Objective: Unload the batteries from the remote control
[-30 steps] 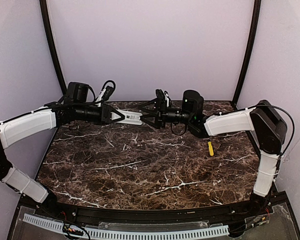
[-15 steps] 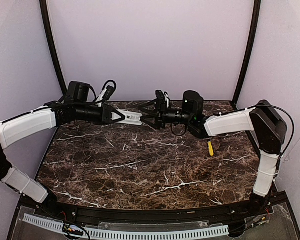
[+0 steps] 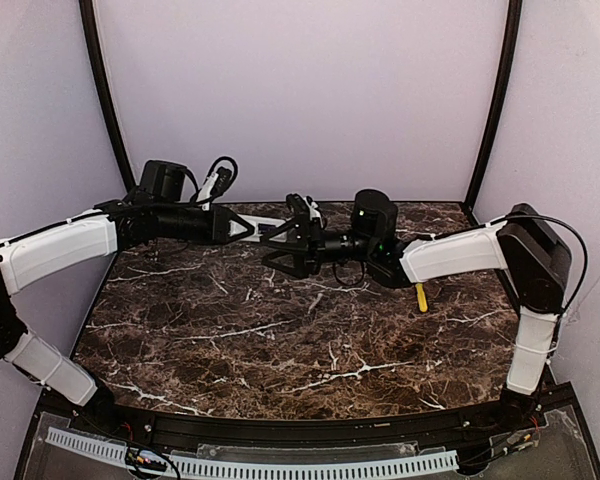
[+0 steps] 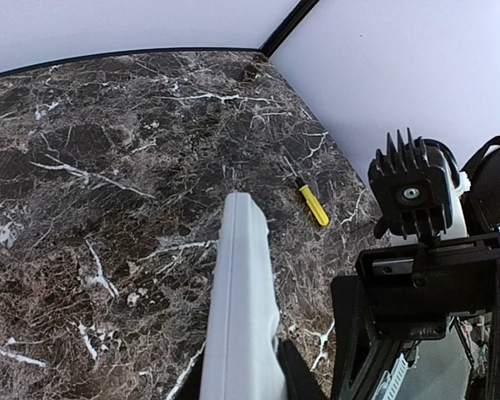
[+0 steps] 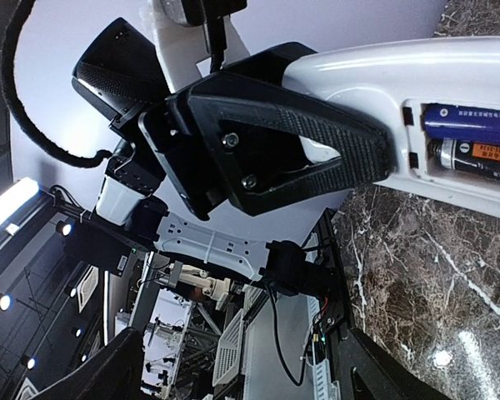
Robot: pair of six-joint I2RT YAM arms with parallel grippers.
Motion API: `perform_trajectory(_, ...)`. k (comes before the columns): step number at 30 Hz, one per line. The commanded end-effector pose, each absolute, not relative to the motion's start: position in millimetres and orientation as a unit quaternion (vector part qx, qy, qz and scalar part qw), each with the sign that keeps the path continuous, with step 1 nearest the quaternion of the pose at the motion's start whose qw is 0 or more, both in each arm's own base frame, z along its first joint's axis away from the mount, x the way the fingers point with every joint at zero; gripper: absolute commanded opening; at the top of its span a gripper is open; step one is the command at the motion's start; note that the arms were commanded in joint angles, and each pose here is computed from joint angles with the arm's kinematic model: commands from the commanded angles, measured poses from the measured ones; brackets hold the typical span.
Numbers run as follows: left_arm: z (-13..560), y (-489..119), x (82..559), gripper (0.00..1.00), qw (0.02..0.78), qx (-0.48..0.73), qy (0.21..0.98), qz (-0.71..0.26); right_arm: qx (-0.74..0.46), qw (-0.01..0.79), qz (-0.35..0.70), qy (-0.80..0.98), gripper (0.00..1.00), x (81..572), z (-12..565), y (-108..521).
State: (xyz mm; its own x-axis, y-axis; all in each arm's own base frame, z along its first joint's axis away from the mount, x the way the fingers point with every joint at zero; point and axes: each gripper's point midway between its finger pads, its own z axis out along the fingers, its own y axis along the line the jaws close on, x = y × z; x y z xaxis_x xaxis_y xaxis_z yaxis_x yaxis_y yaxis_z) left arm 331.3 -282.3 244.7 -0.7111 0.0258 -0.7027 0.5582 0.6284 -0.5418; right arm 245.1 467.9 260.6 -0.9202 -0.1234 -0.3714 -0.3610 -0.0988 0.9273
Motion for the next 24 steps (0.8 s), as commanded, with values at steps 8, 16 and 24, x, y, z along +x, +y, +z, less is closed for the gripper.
perform_trajectory(8,258,-283,337,0.00,0.361,0.182,0.827,-0.390,-0.208,0.106,0.722,0.651,0.80,244,281,463)
perform_trajectory(16,258,-284,337,0.00,0.361,0.185,0.827,-0.389,-0.217,0.142,0.681,0.685,0.80,249,278,459)
perform_trajectory(24,260,-298,330,0.00,0.327,0.176,0.815,-0.445,-0.227,0.226,0.570,0.756,0.81,261,274,430)
